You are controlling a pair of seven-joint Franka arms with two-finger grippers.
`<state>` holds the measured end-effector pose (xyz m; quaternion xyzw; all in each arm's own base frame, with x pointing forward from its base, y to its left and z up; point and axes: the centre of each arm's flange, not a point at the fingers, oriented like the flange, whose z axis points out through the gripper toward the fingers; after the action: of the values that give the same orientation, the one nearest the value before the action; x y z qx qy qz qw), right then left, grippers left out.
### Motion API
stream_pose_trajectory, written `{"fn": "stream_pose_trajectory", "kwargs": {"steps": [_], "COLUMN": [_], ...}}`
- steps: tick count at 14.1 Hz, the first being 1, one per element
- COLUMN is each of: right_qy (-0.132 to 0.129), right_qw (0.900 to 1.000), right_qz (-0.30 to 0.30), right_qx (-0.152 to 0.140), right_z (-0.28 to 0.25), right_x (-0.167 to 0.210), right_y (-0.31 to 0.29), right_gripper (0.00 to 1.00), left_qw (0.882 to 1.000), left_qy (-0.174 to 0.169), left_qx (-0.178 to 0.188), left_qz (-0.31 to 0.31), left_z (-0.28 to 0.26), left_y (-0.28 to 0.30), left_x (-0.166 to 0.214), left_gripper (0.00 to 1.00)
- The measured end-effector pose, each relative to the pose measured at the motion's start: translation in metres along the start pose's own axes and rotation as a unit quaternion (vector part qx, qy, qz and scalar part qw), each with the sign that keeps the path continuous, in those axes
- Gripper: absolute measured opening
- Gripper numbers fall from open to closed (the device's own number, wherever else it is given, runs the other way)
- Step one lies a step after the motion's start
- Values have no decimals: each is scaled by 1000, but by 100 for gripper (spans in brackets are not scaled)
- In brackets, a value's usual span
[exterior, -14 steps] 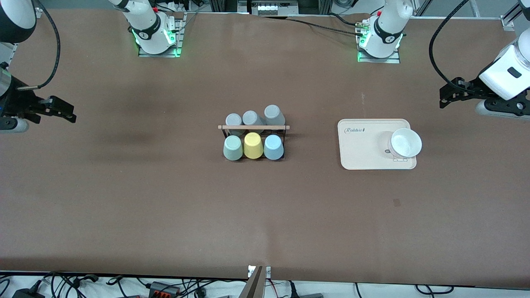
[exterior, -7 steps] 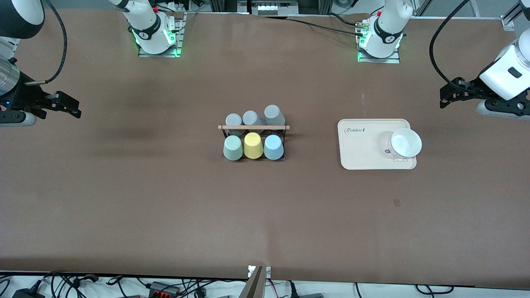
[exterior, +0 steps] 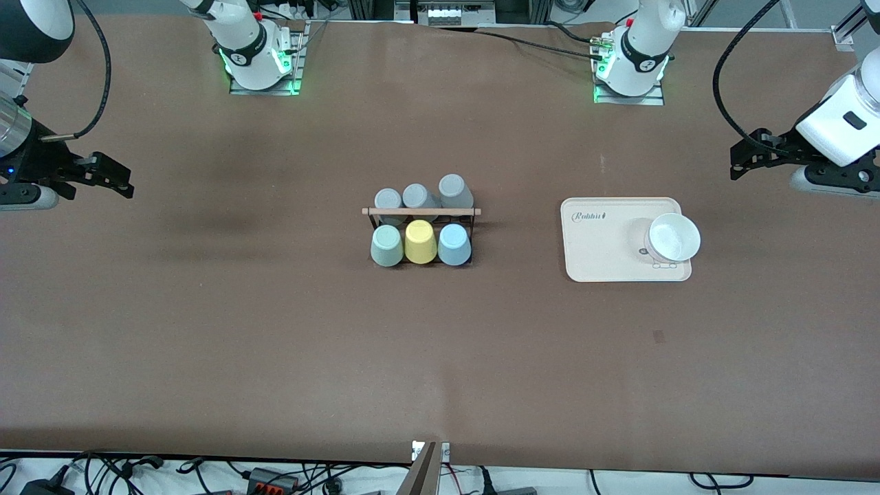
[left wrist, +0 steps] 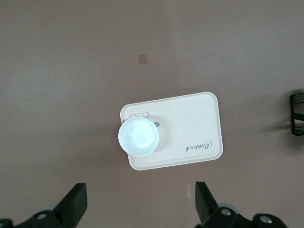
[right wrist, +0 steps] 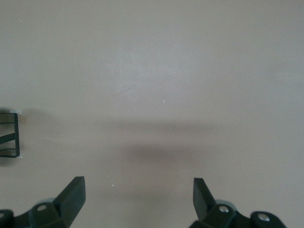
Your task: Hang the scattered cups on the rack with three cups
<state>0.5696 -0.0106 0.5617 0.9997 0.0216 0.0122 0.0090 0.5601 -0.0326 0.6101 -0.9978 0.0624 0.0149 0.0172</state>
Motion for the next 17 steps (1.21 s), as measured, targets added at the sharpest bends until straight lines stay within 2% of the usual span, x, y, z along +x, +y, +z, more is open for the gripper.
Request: {"fn": "stream_pose_trajectory", "kwargs": {"steps": [12, 17], "right_qy": [10, 1], "right_qw": [1000, 1000], "right_qz": [8, 8], "right_qx": [0, 0], "right_z": [-11, -14], "right_x": [-5, -10], "right_y": [9, 8], "right_gripper": [100, 100], "left_qw": [1000, 1000], "left_qy": [0, 0], "left_qx": [0, 0], "left_qz": [2, 3], "left_z": [0, 0], "left_y": [2, 3], "left_x": [0, 0], "left_gripper": [100, 100]}}
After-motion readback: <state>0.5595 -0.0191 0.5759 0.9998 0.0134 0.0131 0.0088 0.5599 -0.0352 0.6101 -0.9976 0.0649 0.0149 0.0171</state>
